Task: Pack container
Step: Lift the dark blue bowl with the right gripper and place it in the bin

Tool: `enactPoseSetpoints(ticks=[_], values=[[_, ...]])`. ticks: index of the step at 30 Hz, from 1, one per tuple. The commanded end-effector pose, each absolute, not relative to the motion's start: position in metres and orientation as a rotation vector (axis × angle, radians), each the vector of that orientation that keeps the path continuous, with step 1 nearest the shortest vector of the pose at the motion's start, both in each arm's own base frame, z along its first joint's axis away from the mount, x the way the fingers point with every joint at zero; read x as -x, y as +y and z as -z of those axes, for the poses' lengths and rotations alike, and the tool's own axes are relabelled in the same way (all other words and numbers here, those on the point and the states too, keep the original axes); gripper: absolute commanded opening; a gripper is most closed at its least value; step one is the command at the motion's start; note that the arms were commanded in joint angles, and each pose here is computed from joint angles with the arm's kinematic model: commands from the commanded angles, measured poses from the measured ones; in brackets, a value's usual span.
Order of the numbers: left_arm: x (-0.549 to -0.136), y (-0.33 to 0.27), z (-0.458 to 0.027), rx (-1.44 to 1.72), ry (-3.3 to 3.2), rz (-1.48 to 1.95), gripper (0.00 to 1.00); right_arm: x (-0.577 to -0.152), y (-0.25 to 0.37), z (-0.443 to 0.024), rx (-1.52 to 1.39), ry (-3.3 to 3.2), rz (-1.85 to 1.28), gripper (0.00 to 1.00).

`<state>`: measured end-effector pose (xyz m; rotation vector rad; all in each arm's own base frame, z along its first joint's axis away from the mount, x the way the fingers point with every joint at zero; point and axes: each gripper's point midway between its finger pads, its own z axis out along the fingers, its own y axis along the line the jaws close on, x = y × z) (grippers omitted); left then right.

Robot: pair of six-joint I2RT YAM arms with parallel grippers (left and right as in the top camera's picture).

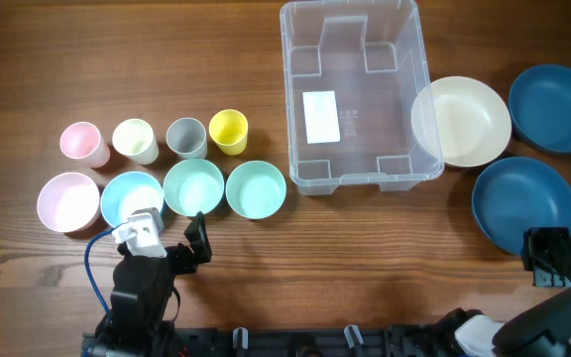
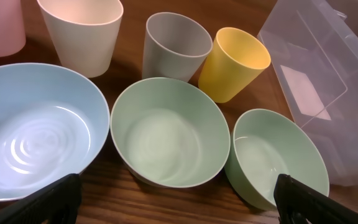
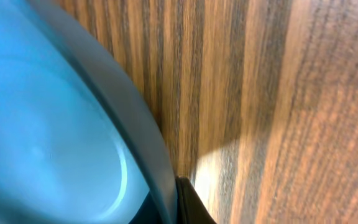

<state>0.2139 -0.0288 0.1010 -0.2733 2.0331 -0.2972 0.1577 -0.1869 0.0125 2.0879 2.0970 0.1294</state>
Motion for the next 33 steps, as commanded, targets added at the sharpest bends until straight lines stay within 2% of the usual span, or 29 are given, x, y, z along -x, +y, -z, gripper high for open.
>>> enactPoseSetpoints(ticks=[1, 4, 6, 8, 9, 12, 13, 15, 16, 19, 23, 25, 29, 33], values=[[-0.215, -0.026, -0.101, 0.285, 2.026, 0.283, 1.0, -0.157, -0.19, -0.042, -2.024, 2.03, -0.086, 0.04], [-0.215, -0.026, -0.101, 0.285, 2.026, 0.283, 1.0, -0.201, -0.176, -0.115, -1.739, 1.888, -0.369, 0.05], [-0.215, -0.026, -0.101, 0.285, 2.026, 0.283, 1.0, -0.218, -0.169, -0.162, -1.59, 1.824, -0.448, 0.04], [-0.215, -0.026, -0.101, 0.285, 2.026, 0.283, 1.0, -0.236, -0.157, -0.236, -1.382, 1.782, -0.473, 0.04], [-0.215, -0.026, -0.101, 0.285, 2.026, 0.283, 1.0, -0.256, -0.139, -0.304, -1.184, 1.776, -0.479, 0.04], [-0.215, -0.026, -0.101, 0.285, 2.026, 0.283, 1.0, -0.286, -0.105, -0.353, -0.969, 1.816, -0.545, 0.04], [-0.215, -0.026, -0.101, 0.285, 2.026, 0.283, 1.0, -0.307, -0.079, -0.366, -0.831, 1.871, -0.591, 0.04], [-0.215, -0.026, -0.101, 0.285, 2.026, 0.283, 1.0, -0.337, -0.051, -0.364, -0.709, 1.947, -0.607, 0.04], [-0.215, -0.026, -0.101, 0.285, 2.026, 0.283, 1.0, -0.366, -0.026, -0.35, -0.619, 2.024, -0.59, 0.04], [-0.215, -0.026, -0.101, 0.285, 2.026, 0.283, 1.0, -0.444, 0.037, -0.302, -0.338, 2.166, -0.525, 0.04], [-0.215, -0.026, -0.101, 0.285, 2.026, 0.283, 1.0, -0.517, 0.076, -0.22, -0.263, 2.301, -0.465, 0.04], [-0.215, -0.026, -0.101, 0.285, 2.026, 0.283, 1.0, -0.538, 0.064, -0.182, -0.322, 2.339, -0.337, 0.05], [-0.215, -0.026, -0.101, 0.285, 2.026, 0.283, 1.0, -0.55, 0.052, -0.138, -0.356, 2.384, -0.234, 0.04], [-0.215, -0.026, -0.101, 0.285, 2.026, 0.283, 1.0, -0.552, 0.059, -0.119, -0.344, 2.418, -0.272, 0.06]])
